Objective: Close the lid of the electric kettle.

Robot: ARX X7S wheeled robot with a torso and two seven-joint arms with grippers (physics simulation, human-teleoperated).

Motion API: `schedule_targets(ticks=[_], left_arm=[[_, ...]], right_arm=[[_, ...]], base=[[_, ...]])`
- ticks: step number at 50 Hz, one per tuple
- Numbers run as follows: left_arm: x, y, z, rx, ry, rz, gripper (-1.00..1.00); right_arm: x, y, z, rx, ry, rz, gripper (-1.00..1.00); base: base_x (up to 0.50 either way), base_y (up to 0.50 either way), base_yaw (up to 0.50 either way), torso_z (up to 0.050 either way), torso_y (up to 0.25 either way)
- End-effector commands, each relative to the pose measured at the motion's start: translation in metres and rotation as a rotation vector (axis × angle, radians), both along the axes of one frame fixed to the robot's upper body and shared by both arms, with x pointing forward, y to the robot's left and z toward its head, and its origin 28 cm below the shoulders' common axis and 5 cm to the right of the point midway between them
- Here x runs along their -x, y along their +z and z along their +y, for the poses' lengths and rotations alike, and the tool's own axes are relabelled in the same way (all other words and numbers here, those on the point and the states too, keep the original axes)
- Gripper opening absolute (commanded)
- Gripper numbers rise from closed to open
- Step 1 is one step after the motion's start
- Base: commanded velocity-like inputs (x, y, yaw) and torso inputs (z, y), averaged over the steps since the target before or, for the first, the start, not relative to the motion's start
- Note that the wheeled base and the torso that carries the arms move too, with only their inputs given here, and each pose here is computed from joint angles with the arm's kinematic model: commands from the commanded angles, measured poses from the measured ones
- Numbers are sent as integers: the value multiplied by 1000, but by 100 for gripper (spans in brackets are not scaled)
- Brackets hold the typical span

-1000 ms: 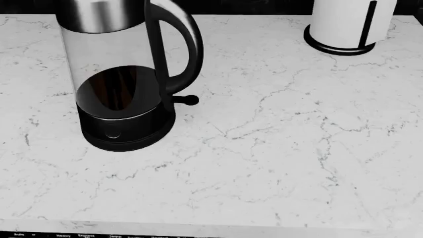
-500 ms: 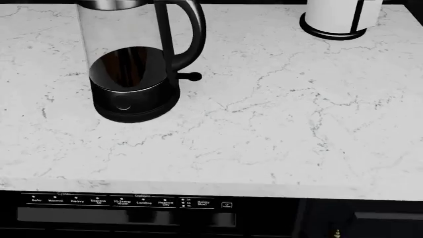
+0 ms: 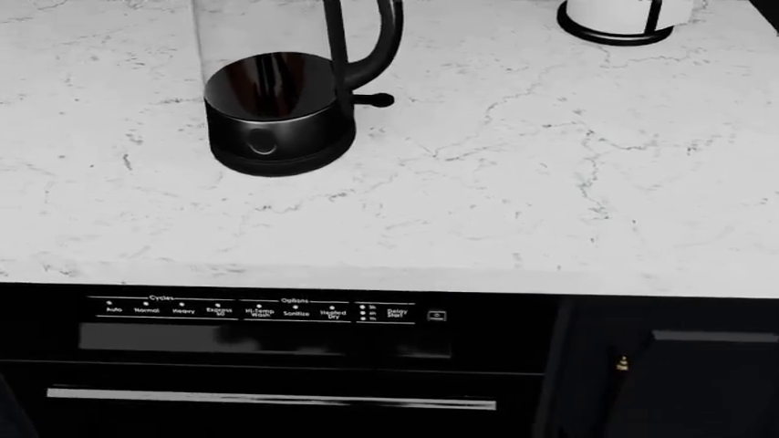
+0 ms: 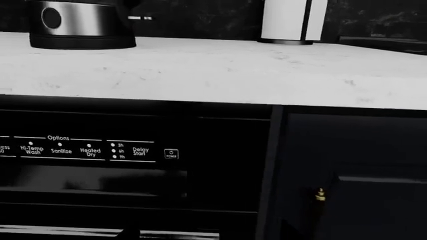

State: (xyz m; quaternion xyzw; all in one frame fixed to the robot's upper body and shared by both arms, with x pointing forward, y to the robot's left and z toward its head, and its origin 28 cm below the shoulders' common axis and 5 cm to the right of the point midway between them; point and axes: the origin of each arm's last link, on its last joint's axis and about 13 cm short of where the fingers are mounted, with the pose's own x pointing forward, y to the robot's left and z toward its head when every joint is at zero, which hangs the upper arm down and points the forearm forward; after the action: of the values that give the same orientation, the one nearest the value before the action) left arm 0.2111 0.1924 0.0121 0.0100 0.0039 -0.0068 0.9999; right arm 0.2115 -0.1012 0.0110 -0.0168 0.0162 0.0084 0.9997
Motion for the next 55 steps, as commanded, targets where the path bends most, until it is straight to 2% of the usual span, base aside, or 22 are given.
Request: schedule_targets(ticks=[1,14,15,21,23,25,55], left_arm=[[0,0,1,-3,2,0,100],[1,1,2,2,4,1,100],[1,1,1,3,4,-1,100],[1,1,1,-5,19,-2,100],[1,0,1,-35,14,31,100],[1,0,1,-18,2,22,100],[-1,-3,-1,-25,5,43,100]], right_arm=[[0,1,2,9,8,-6,100],[1,0,1,14,9,-1,100],[0,0,1,-10,-1,6,100],[0,1,1,-5,0,7,100],[0,1,1,-7,-2,7,100],[0,1,1,-8,-2,6,100],[-2,0,-2,-5,-4,13,100]], base=[[0,500,0,0,0],[0,500,0,0,0],[0,0,0,0,0],[0,0,0,0,0],[0,0,0,0,0],[0,0,0,14,0],[0,0,0,50,0]])
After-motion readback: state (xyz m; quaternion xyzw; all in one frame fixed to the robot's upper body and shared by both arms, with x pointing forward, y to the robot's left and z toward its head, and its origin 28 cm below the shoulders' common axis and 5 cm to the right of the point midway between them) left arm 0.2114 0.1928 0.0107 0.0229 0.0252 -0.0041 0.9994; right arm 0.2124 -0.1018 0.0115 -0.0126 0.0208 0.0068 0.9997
